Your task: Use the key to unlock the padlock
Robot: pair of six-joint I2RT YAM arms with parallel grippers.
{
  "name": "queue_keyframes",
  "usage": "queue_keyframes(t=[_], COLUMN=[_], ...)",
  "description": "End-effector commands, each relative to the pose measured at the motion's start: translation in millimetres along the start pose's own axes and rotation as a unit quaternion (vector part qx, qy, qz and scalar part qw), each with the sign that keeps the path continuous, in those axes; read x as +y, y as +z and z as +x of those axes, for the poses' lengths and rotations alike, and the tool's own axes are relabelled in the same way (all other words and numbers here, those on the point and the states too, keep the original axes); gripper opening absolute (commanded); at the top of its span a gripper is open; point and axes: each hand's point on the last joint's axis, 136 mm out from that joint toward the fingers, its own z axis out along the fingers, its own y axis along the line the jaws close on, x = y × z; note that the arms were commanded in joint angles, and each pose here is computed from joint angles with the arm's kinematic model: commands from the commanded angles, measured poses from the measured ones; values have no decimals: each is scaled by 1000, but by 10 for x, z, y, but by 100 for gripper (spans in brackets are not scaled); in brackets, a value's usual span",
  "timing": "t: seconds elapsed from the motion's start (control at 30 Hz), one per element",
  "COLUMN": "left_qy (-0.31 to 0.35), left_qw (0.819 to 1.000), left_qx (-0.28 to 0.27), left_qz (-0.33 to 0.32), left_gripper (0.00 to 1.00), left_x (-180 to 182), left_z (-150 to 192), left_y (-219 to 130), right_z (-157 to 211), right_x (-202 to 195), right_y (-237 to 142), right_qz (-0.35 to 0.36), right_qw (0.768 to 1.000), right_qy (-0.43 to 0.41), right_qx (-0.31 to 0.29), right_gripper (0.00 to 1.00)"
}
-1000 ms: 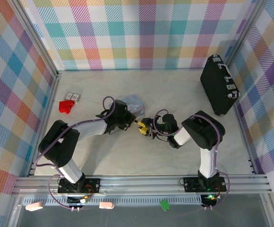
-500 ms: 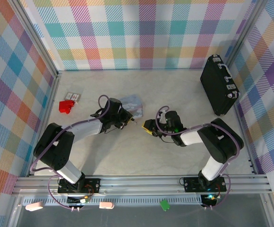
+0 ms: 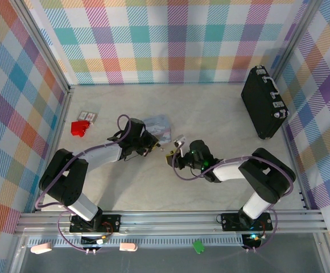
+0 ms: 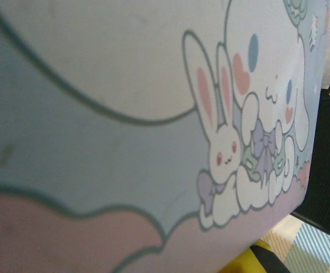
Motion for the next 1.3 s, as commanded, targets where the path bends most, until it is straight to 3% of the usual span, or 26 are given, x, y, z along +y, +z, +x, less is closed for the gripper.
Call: queue_keyframes(t=[0.0, 0.3, 0.5, 1.27], left_qy=[9, 8, 12, 16], left_qw=[1000, 999, 999, 999], left_qx=[11, 20, 23, 33], left_qz=[22, 24, 27, 25], left_gripper=[0, 0, 0, 0], left_x=[-103, -77, -104, -110], left_z=[38, 79, 106, 178], left_y=[-108, -115, -151, -98], right_z=[-257, -253, -248, -286], right_x=[34, 161, 82, 66], right_y=[-48, 24, 124, 277], right_qz=[12, -25, -8, 17], right_qw=[988, 975, 971, 968], right_qy=[-145, -210, -229, -239], right_qx=[-55, -72, -69, -72], right_gripper=[40, 36, 33, 27])
